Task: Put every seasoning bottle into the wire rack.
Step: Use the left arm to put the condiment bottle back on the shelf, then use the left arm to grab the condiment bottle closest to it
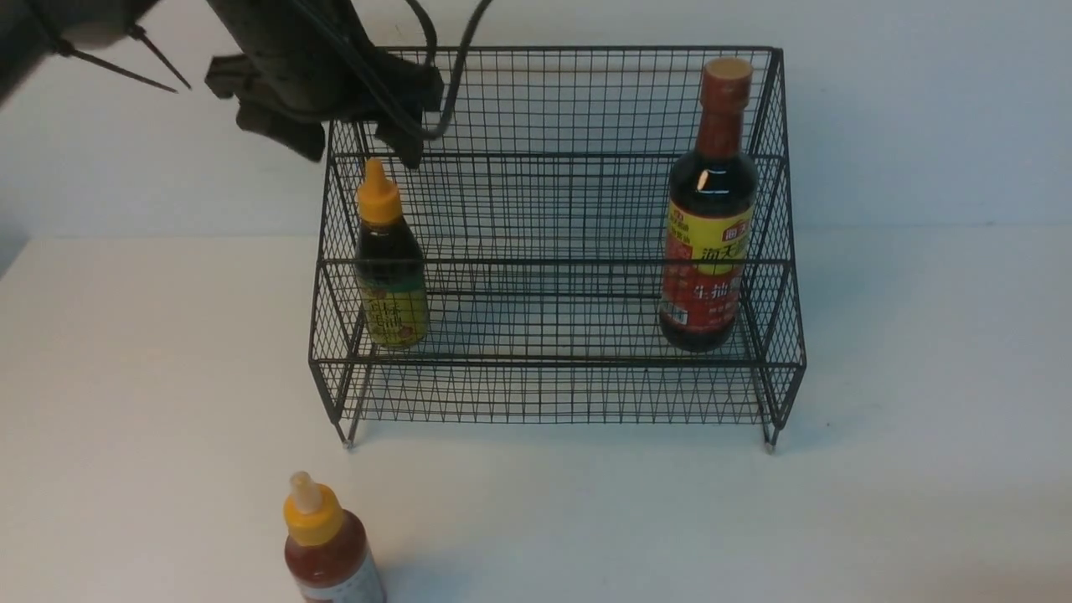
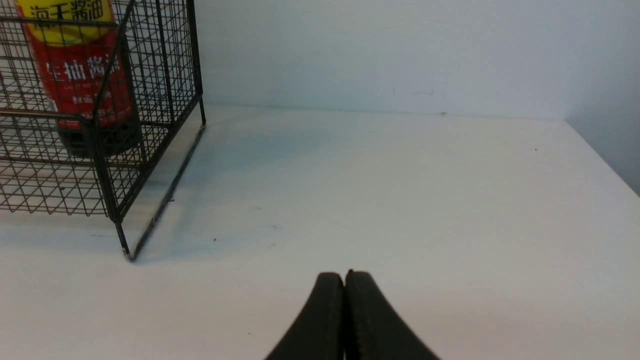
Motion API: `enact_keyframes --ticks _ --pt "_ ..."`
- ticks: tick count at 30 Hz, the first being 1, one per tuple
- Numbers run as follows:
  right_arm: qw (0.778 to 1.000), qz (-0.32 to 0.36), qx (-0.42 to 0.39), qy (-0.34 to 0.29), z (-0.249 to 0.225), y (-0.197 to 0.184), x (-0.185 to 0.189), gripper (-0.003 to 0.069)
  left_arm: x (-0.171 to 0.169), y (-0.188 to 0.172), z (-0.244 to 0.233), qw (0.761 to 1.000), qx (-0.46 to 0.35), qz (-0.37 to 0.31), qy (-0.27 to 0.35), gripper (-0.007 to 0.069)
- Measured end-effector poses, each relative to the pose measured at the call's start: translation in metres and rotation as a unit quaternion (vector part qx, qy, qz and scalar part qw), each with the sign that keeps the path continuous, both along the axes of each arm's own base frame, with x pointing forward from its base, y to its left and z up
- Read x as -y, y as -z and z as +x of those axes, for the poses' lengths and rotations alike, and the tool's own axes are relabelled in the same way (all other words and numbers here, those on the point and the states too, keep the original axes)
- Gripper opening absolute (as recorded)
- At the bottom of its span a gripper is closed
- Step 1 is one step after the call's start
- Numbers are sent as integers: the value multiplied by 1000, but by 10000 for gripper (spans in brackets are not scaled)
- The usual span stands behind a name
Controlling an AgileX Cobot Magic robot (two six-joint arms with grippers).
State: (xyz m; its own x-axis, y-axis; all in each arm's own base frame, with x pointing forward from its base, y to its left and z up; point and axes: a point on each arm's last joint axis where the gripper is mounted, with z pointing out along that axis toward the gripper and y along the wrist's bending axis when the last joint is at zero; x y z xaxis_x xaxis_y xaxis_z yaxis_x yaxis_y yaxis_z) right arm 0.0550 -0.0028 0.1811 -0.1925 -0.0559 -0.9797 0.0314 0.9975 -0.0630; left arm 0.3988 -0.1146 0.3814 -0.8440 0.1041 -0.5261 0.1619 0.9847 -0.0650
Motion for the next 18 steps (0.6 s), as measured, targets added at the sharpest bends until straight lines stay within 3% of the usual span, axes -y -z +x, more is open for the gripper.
enact_keyframes --ticks 4,6,7,10,11,15,18 --pt "1000 0 0 0 0 0 0 -15 -9 -38 -25 999 50 3 3 512" --pt "1000 0 0 0 0 0 0 -15 -19 -75 -58 995 97 0 15 383" --pt "1000 0 0 0 0 0 0 -15 -21 -80 -64 995 103 -1 16 358" --pt "1000 0 0 0 0 0 0 -15 -35 -105 -122 991 133 -14 28 108" --pt "1000 0 0 0 0 0 0 -15 -40 -107 -140 990 136 -14 31 60" --pt "1000 0 0 0 0 0 0 -15 -55 -98 -195 991 130 -18 35 4" --pt "1000 0 0 0 0 0 0 -15 -63 -56 -247 995 77 -55 30 -1"
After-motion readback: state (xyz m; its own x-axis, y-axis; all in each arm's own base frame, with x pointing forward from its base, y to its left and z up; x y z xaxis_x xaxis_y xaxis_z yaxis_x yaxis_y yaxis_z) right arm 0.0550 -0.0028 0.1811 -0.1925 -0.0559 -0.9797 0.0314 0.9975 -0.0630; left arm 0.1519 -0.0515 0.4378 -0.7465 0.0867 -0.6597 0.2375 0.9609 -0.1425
